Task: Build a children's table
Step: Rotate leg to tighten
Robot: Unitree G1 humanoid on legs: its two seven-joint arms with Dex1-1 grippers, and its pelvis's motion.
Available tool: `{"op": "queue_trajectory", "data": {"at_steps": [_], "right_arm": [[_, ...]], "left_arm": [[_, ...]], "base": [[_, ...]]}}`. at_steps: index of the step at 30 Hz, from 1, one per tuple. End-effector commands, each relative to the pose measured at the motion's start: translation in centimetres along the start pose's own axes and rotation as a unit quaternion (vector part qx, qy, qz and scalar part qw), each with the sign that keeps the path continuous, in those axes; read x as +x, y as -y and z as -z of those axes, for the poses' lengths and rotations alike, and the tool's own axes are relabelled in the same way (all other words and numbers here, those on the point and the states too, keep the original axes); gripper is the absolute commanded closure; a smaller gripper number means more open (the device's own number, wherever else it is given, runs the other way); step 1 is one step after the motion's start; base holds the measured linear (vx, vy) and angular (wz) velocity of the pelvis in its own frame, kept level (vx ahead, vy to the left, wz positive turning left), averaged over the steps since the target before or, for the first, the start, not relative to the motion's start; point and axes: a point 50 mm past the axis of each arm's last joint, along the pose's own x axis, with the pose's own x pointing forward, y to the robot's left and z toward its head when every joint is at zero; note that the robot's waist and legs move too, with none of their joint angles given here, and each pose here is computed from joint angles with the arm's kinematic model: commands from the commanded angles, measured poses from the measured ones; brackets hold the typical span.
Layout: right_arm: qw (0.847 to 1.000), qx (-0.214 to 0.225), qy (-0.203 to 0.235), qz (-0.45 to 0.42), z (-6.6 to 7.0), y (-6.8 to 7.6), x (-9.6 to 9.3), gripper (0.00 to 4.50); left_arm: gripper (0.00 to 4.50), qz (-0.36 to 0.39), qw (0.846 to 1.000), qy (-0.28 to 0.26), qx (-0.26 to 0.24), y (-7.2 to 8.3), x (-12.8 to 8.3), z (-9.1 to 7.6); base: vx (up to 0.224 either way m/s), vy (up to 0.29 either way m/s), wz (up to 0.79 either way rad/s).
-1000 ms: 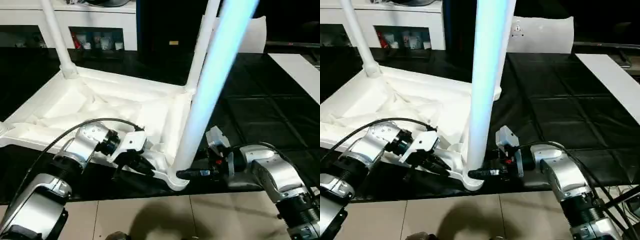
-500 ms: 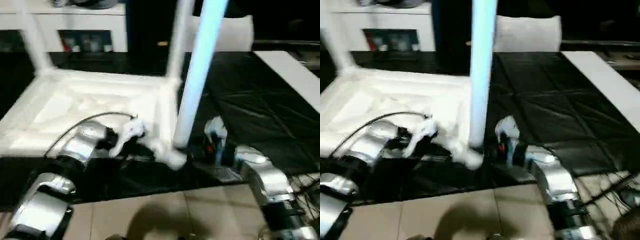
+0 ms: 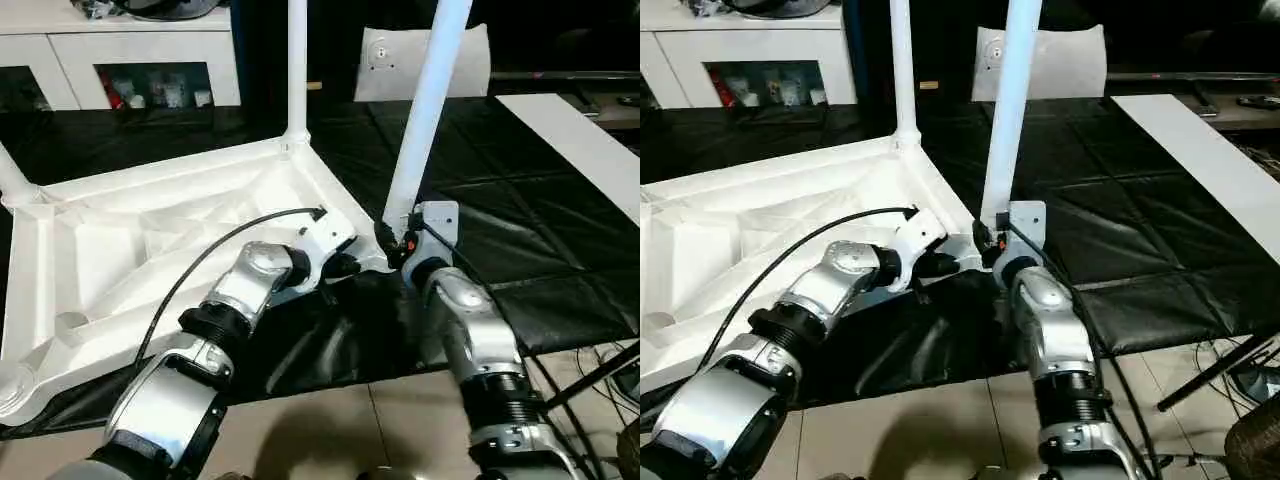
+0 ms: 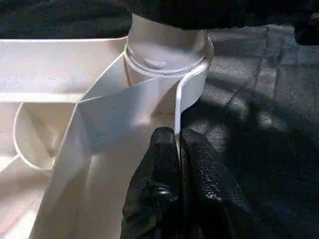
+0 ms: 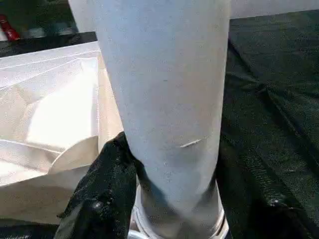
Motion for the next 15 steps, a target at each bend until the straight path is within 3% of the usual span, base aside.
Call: {"op": "queue_trajectory", "data": {"at_steps": [1,8,15], "right_arm": [[0.992,0.019,-0.017,-0.12,0.9,-5.3,0.4,1.84],[0.988,-0.002,0.016,-0.154,0.7,-2.8,-1.1,1.16],[0.963,-0.054,0.032,-0.262,-0.5,-0.5,-2.9,0.56]], "left_arm": [[4.5,0.006,0.999,0.052,0.013,1.4,1.4,-2.5],[4.5,0.049,0.997,0.04,0.043,0.7,-0.3,-0.4],[4.5,0.115,0.991,0.02,0.065,-0.5,-3.0,1.5]], "base": [[0.0,0.0,0.0],[0.0,0.0,0.0],[0.0,0.0,0.0]]}}
